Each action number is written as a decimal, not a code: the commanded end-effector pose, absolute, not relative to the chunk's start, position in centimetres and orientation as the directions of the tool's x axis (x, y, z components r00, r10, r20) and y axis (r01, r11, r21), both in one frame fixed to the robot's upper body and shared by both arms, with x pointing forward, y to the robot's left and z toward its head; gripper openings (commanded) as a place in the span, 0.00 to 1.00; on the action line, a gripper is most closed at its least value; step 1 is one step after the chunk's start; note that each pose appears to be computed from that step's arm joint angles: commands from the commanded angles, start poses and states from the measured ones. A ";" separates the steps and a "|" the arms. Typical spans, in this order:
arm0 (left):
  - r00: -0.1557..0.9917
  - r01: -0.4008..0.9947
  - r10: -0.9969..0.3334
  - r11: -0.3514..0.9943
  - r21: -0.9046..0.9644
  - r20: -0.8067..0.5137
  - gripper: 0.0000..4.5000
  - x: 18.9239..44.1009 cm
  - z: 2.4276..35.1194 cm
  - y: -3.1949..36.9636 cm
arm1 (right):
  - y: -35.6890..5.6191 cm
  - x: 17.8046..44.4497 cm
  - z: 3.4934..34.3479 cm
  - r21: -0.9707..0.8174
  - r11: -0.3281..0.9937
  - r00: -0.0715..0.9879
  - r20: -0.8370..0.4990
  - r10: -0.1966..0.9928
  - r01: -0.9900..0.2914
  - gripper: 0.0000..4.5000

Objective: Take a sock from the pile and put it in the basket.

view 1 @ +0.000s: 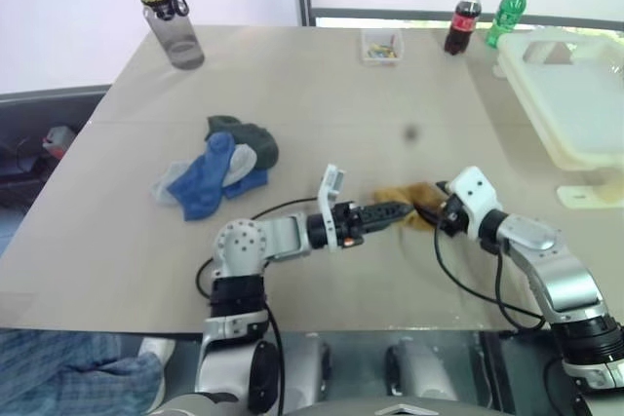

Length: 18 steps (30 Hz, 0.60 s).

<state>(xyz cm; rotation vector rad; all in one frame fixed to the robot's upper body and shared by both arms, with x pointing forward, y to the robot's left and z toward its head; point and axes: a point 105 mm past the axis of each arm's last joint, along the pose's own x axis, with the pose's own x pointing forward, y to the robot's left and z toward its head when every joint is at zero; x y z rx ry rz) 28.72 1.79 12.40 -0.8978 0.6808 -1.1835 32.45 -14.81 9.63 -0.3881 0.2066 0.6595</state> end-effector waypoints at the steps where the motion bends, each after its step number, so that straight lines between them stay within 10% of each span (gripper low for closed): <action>1: 0.227 0.584 -0.968 0.050 -0.810 0.104 0.99 28.4 14.8 1.3 | -14.2 32.1 9.9 -0.291 0.704 0.761 -0.301 0.575 -0.648 0.74; 18: 0.184 0.754 -0.960 -0.001 -0.657 0.212 0.99 28.3 17.0 0.2 | -13.6 32.1 10.2 -0.327 0.677 0.752 -0.281 0.597 -0.659 0.74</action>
